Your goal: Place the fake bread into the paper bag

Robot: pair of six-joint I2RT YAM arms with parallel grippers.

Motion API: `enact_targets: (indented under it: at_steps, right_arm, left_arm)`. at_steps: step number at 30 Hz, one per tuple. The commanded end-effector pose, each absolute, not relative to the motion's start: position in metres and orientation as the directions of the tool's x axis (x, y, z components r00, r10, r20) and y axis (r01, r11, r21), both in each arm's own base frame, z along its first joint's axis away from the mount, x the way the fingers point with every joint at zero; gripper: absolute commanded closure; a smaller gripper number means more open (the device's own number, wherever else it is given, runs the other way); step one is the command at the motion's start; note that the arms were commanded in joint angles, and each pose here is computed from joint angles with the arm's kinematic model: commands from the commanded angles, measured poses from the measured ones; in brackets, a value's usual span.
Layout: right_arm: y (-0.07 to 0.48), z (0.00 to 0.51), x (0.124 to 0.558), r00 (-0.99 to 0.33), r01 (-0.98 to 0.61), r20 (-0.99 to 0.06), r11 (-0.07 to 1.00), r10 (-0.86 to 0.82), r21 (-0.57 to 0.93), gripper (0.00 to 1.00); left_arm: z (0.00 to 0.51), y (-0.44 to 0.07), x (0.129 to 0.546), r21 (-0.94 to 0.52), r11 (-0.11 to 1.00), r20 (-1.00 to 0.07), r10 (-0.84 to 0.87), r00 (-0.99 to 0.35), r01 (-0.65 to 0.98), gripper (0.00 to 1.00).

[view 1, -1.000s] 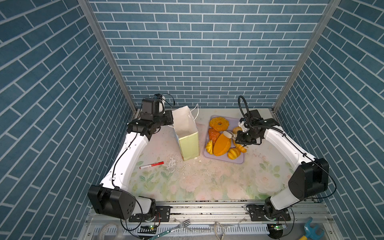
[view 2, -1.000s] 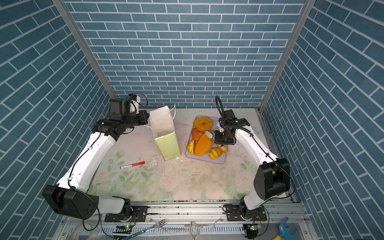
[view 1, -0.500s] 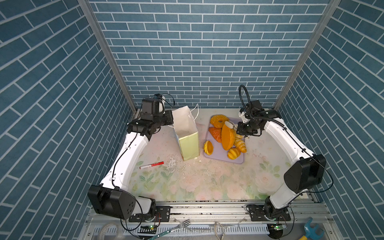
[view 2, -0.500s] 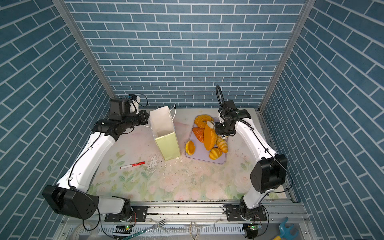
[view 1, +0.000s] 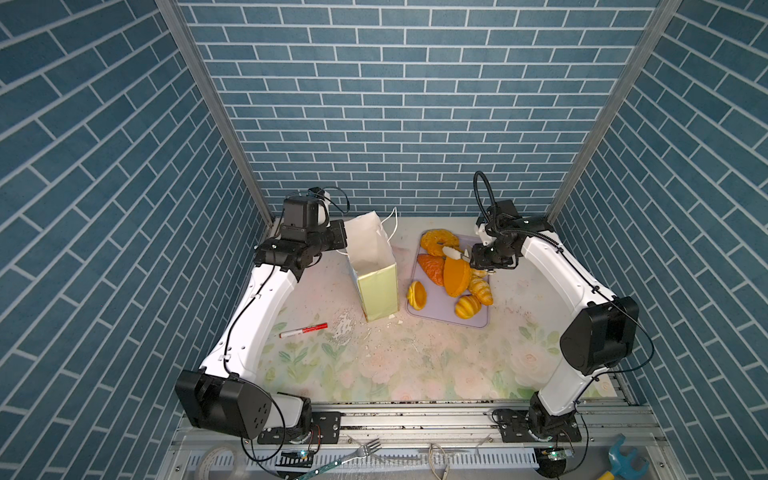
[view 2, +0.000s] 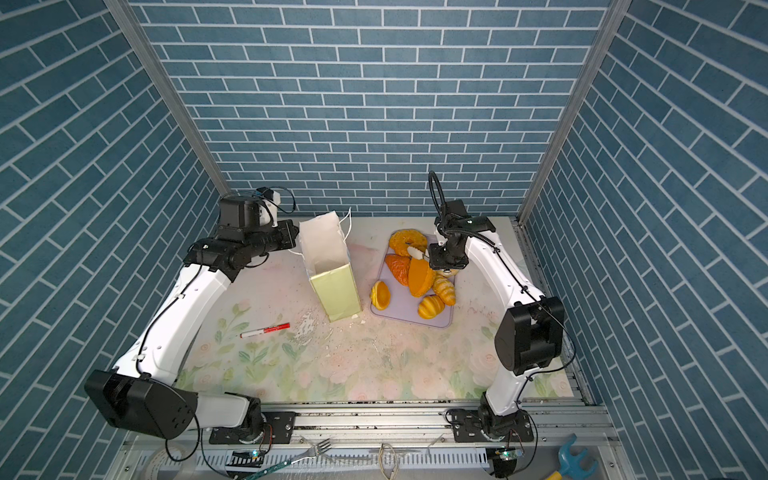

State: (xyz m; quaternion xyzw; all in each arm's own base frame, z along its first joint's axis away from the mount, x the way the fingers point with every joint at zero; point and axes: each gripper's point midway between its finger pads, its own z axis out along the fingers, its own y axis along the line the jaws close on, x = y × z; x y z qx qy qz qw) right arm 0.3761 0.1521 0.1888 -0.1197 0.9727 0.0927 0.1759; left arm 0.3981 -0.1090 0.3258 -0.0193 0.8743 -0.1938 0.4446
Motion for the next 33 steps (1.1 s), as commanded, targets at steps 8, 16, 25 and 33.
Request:
enact_targets:
  at_steps: [8, 16, 25, 33]
  right_arm:
    - [0.126, 0.207, 0.357, -0.905, -0.221, -0.383, 0.974, -0.183, 0.058, 0.41]
    - [0.117, 0.195, 0.335, -0.929, -0.176, -0.340, 0.982, -0.146, 0.061, 0.36]
    - [0.125, 0.171, 0.329, -0.950, -0.158, -0.288, 0.980, -0.119, 0.117, 0.36]
    - [0.130, 0.163, 0.334, -0.952, -0.167, -0.281, 0.977, -0.124, 0.134, 0.36]
  left_arm:
    - [0.331, -0.110, 0.397, -0.361, 0.921, -0.779, -0.211, -0.590, 0.147, 0.93]
    - [0.328, -0.109, 0.397, -0.357, 0.923, -0.777, -0.208, -0.594, 0.144, 0.93]
    - [0.326, -0.111, 0.400, -0.356, 0.923, -0.773, -0.203, -0.601, 0.146, 0.93]
    - [0.325, -0.112, 0.404, -0.361, 0.921, -0.771, -0.208, -0.602, 0.144, 0.93]
